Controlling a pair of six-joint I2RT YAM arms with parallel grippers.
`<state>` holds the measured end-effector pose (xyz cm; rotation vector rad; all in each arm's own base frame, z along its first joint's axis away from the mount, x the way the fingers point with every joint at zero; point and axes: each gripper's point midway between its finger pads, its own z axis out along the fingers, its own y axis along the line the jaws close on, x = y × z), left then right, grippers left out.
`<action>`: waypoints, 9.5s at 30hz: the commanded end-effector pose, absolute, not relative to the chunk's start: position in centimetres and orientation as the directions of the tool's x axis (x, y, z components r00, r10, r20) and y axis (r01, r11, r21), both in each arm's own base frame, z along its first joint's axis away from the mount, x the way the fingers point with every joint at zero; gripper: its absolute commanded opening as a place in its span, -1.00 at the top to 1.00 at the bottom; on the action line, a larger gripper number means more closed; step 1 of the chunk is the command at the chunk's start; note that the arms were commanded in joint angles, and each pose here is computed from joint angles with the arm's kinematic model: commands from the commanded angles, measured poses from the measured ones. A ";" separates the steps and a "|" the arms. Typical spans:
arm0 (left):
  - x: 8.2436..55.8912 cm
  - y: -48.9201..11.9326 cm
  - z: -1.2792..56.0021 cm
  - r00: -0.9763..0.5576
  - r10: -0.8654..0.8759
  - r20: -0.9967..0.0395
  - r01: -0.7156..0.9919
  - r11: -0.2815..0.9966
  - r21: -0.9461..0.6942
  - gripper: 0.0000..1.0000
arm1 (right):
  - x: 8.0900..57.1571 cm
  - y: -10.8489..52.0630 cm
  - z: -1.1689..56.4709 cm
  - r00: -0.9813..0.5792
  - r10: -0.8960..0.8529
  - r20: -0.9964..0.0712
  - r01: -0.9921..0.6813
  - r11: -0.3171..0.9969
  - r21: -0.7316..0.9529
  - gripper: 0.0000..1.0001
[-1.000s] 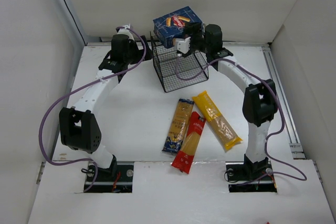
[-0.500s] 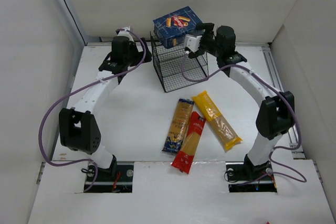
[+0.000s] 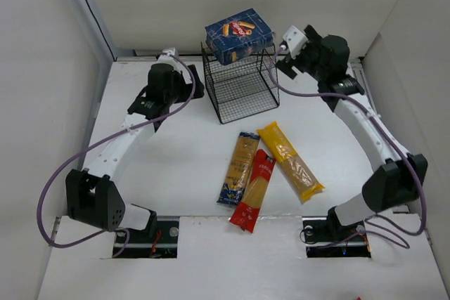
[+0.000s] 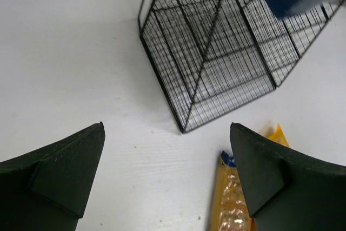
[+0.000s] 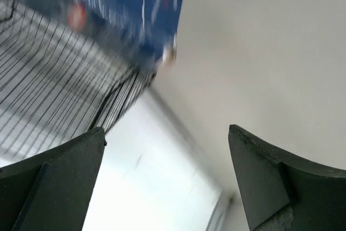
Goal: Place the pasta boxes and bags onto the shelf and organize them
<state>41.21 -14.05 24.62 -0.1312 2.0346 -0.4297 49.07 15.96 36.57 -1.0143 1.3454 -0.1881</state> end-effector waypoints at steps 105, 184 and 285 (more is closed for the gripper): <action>40.3 -19.9 19.3 -0.474 -0.256 -0.842 -0.035 0.961 -0.273 -1.00 | 32.4 12.3 13.3 -0.423 -0.366 -0.829 -0.271 0.924 -0.270 1.00; 32.7 -17.0 18.1 -0.545 -0.344 -0.765 -0.053 0.924 -0.378 -1.00 | 27.0 21.3 13.0 -0.524 -0.164 -0.836 -0.300 0.954 0.000 -0.98; 41.3 -22.7 19.8 -0.450 -0.251 -0.857 0.040 0.953 -0.300 -0.37 | 36.4 23.8 18.7 -0.176 -0.426 -0.888 -0.483 0.823 -0.299 1.00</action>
